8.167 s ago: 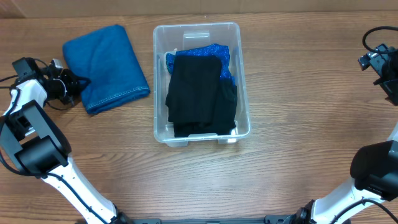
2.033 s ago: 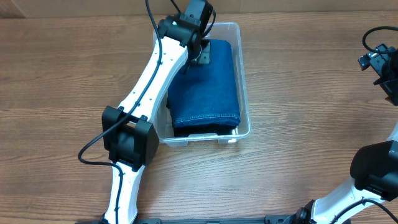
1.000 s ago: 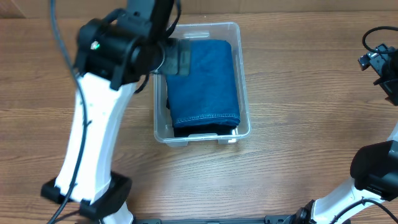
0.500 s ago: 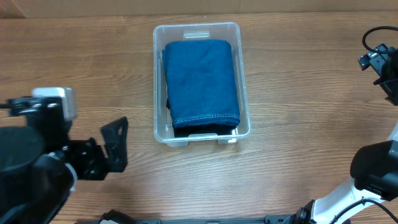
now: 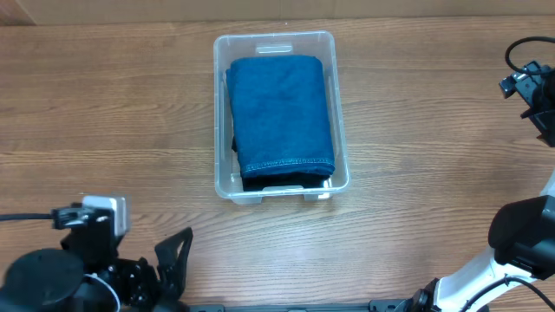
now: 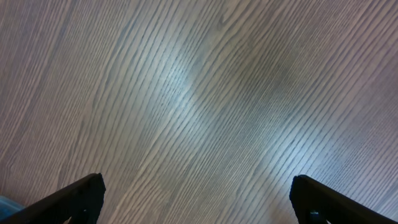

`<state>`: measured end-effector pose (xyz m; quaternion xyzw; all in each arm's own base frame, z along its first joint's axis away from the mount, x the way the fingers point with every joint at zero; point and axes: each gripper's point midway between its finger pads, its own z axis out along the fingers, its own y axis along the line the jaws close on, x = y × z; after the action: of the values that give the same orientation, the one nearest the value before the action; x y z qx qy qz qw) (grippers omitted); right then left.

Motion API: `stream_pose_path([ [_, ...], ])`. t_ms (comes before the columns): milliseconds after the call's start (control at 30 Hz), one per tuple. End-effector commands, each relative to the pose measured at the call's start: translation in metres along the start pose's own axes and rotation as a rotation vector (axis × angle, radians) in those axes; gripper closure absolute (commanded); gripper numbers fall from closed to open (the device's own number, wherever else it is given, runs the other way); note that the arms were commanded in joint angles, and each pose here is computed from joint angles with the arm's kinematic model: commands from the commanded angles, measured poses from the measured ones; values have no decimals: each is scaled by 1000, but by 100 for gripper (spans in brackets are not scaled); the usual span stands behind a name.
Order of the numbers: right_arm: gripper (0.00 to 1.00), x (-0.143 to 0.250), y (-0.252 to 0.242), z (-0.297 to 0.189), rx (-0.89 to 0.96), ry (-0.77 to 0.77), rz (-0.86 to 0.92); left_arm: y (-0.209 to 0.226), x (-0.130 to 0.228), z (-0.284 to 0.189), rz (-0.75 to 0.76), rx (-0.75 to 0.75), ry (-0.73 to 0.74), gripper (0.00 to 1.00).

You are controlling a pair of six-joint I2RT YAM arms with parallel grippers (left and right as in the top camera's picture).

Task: Pack container

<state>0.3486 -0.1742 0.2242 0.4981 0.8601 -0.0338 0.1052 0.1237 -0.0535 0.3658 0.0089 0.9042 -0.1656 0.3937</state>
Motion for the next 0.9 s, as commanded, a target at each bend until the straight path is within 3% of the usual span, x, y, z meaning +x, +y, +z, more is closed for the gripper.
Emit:
stream_pose_path([
  [0, 0, -1, -1, -3, -3, -10, 8, 4, 18, 5, -29, -21, 87, 0],
  [200, 0, -1, -1, -3, -3, -10, 8, 6, 16, 9, 36, -31, 80, 0],
  [467, 0, -1, -1, -3, -3, -10, 8, -2, 2, 110, 494, 6, 7, 0],
  [633, 0, -1, -1, -3, -3, -10, 8, 20, 10, 154, 475, -28, -121, 0],
  [867, 0, -1, -1, -3, -3, -10, 8, 47, 7, 156, 416, -50, -448, 0],
])
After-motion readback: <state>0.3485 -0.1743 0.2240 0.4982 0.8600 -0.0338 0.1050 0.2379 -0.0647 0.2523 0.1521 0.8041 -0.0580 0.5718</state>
